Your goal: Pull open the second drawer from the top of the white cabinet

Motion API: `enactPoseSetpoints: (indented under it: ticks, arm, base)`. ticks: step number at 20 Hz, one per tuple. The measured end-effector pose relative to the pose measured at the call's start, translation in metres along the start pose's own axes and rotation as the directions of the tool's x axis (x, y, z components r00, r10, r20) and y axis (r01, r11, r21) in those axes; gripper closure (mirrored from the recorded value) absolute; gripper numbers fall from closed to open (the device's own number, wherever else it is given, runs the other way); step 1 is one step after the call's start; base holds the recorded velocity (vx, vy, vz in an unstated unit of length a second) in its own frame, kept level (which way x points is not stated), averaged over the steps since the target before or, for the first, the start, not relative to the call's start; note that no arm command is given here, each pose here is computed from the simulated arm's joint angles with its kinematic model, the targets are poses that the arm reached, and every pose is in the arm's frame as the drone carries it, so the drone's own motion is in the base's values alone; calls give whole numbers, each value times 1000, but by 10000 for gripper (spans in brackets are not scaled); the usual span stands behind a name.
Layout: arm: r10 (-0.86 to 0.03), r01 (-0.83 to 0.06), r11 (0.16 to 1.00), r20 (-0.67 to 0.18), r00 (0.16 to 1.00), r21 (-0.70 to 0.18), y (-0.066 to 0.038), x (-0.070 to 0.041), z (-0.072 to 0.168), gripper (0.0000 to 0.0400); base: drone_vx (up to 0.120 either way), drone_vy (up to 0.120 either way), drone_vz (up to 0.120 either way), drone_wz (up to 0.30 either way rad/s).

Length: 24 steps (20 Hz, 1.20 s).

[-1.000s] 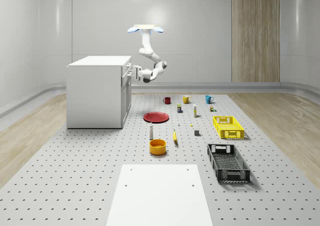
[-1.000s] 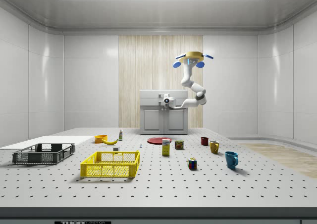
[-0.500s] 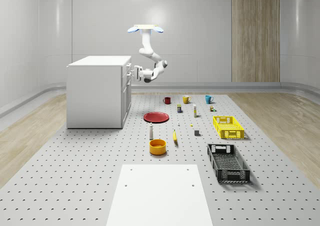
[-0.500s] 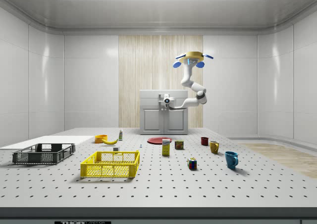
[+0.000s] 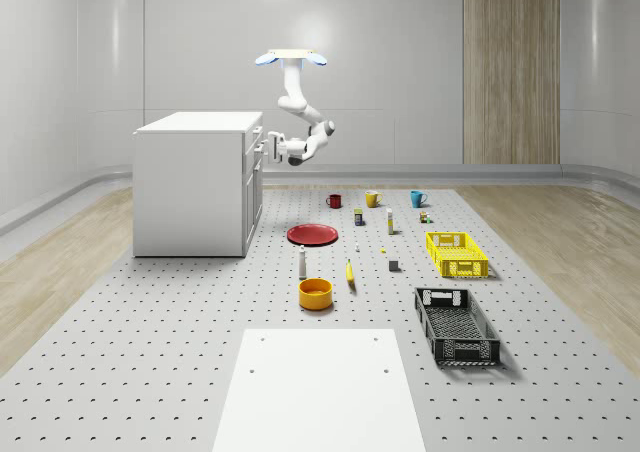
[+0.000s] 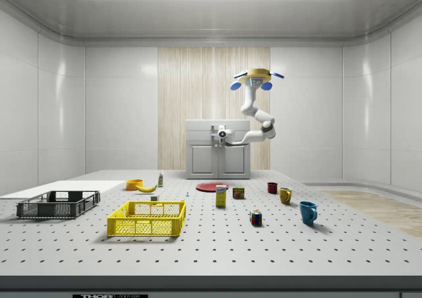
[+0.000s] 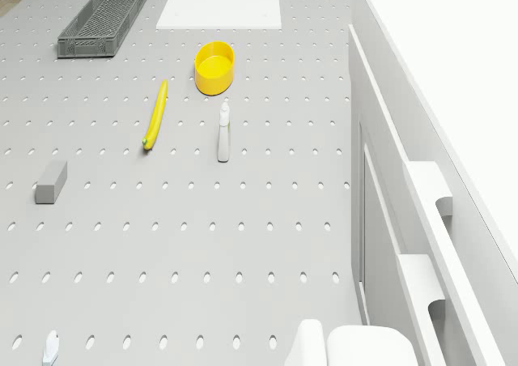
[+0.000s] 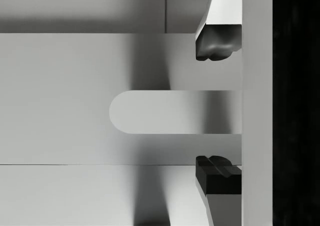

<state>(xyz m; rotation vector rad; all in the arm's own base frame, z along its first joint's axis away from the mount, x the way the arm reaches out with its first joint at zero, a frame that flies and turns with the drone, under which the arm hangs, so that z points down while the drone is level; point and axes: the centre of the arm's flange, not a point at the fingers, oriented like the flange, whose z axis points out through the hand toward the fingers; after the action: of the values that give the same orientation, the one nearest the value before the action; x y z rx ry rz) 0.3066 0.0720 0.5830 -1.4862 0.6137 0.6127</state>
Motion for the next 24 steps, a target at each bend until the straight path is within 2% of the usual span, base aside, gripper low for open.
enactPoseSetpoints:
  ticks: [12,13,15,17,20,21,23,24]
  arm:
    - [-1,1,1000,2,1000,3,-2,-2,14,101]
    - [-1,1,1000,2,1000,3,-2,-2,14,116]
    - [-1,1,1000,3,1000,3,-2,-3,15,189]
    - [-1,1,1000,3,1000,3,-3,-3,15,232]
    - [13,-13,1000,-2,1000,-3,-3,-3,16,240]
    - [-21,21,1000,-5,1000,-5,-1,0,15,243]
    - [-22,22,1000,-1,1000,-2,-1,0,14,265]
    - [-13,13,1000,-2,1000,-3,-2,-1,13,263]
  base:
    - [0,0,0,0]
    - [0,0,0,0]
    - [0,0,0,0]
    - [0,0,0,0]
    - [0,0,0,0]
    - [0,0,0,0]
    - [0,0,0,0]
    - [0,0,0,0]
